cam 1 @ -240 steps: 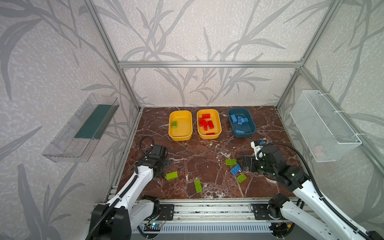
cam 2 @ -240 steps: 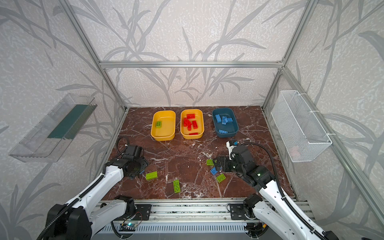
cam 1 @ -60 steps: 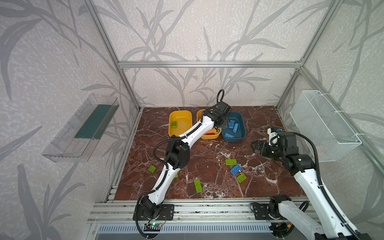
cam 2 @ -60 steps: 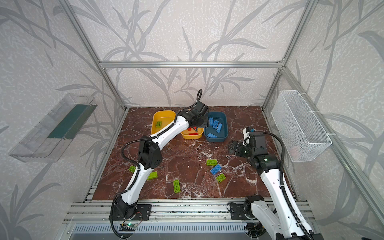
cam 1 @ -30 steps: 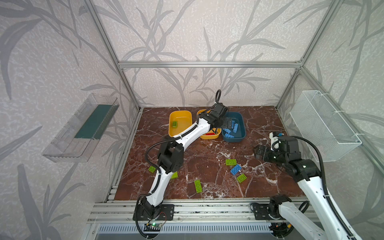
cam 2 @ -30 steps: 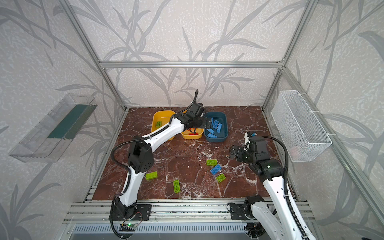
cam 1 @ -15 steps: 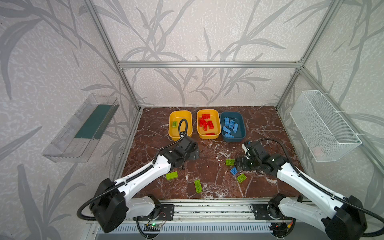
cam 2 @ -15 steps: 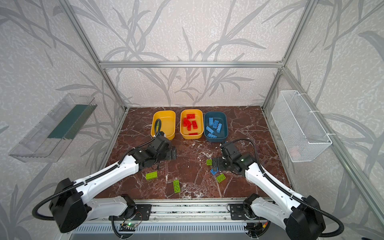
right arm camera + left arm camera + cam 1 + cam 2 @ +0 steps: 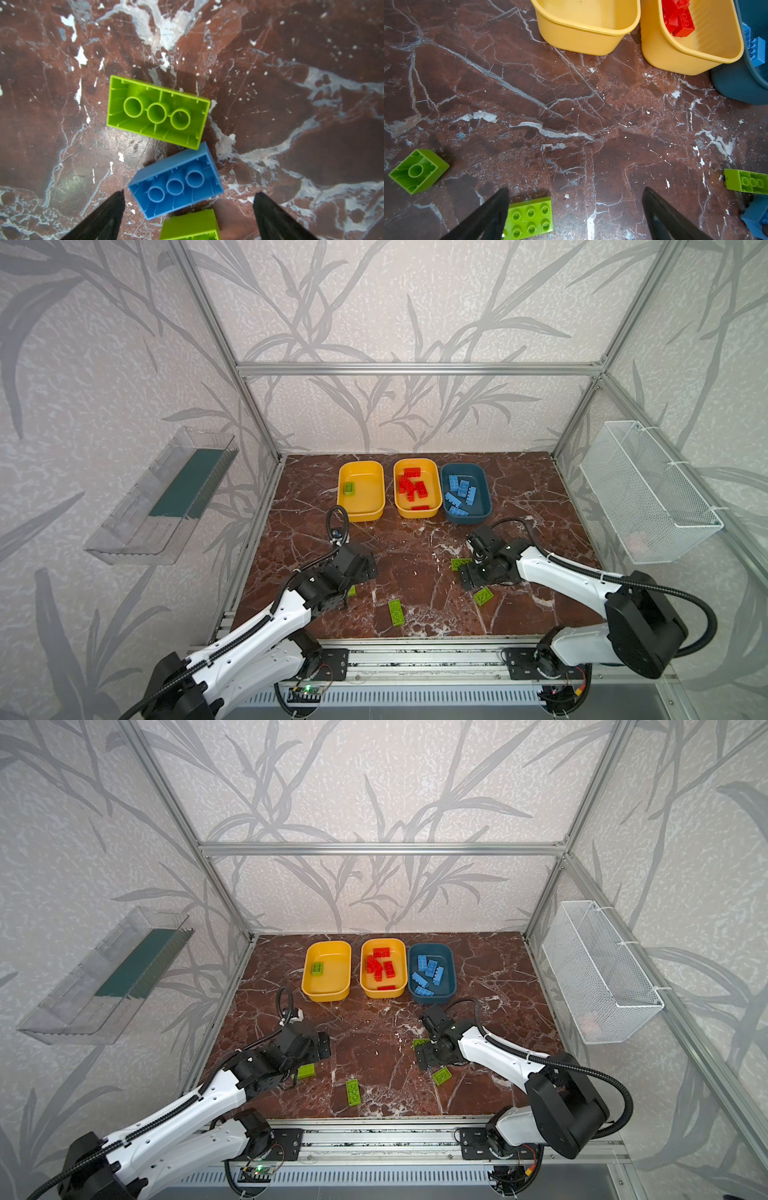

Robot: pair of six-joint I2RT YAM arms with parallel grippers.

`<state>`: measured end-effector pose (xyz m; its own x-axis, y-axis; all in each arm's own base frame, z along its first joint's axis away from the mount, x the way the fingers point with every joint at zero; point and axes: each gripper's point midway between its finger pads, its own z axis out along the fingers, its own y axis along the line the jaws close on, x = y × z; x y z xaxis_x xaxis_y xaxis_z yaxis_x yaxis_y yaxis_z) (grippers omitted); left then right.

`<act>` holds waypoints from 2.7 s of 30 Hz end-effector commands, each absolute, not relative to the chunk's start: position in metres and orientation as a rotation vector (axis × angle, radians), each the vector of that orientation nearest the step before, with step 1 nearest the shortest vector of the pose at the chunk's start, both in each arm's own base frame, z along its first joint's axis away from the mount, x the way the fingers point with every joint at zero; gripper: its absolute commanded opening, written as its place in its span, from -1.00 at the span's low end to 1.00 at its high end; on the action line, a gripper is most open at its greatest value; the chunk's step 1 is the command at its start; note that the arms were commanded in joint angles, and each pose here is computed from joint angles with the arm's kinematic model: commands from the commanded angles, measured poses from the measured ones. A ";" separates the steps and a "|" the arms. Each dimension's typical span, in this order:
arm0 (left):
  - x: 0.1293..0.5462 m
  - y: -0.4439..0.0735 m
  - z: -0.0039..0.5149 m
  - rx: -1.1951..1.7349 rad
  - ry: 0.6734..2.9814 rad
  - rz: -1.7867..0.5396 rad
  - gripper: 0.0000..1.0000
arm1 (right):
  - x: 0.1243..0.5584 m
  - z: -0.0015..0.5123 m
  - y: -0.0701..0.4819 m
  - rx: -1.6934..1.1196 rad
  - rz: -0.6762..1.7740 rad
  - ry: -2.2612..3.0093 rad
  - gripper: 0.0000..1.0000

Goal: Sort the legos into containers by color
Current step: 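Lower the right gripper onto the loose blue brick and grasp it while the left returns, then carry the blue brick into the teal bin and release it with the right gripper, then grasp a lime-green brick with the left gripper while the right returns to the bricks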

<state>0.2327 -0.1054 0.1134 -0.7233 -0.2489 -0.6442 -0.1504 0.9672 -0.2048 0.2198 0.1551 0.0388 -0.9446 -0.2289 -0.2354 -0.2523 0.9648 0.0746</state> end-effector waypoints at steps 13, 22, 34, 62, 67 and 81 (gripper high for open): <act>0.236 -0.098 0.110 -0.317 2.364 -0.135 0.99 | 0.224 0.033 0.178 -0.579 0.187 2.881 0.78; 0.236 -0.099 0.103 -0.312 2.388 -0.120 0.98 | 0.220 0.020 0.185 -0.633 0.114 2.921 0.29; 0.244 -0.105 0.117 -0.288 2.380 -0.131 0.98 | 0.233 0.089 0.184 -0.503 0.104 2.829 0.00; 0.278 -0.123 0.117 -0.312 2.484 -0.083 0.98 | 0.506 0.101 0.151 -0.071 0.095 2.671 0.43; 0.258 -0.105 0.109 -0.390 2.526 -0.020 0.98 | 0.500 0.124 0.160 -0.066 0.157 2.654 0.98; 0.172 -0.046 0.079 -0.656 2.561 -0.006 0.98 | 0.369 0.164 0.211 -0.358 0.259 2.601 0.98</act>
